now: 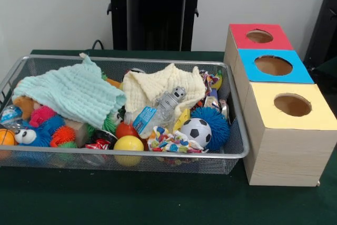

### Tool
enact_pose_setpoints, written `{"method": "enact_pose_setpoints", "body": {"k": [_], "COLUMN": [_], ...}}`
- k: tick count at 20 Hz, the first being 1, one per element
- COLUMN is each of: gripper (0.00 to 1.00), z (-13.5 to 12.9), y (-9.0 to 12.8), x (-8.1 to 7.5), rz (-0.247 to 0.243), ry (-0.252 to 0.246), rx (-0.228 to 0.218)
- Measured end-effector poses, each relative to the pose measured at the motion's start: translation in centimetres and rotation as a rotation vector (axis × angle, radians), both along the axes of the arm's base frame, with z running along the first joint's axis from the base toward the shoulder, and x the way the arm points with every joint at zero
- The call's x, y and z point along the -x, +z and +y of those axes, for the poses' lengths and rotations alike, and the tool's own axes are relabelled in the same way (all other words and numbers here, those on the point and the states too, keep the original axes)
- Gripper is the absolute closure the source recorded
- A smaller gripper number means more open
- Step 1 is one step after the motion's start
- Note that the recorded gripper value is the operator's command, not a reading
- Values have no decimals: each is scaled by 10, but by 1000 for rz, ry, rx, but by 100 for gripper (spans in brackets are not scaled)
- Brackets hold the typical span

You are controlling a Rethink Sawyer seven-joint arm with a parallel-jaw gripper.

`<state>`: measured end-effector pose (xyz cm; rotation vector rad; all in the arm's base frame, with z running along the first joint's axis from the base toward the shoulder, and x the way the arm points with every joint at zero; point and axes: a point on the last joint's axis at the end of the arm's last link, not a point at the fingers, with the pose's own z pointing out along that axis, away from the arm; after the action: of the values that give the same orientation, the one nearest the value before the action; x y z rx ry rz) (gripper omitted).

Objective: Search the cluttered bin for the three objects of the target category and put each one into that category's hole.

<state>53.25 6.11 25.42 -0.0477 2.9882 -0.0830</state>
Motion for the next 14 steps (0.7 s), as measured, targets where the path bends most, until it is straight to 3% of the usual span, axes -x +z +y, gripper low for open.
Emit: {"method": "enact_pose_setpoints", "body": {"k": [7,14], "gripper": [0,0], "z": [-35,-56], "y": [13,9], "x": [-36,-63], "rz": [-38,-46], "ry": [-8,11], "rx": [35,67]}}
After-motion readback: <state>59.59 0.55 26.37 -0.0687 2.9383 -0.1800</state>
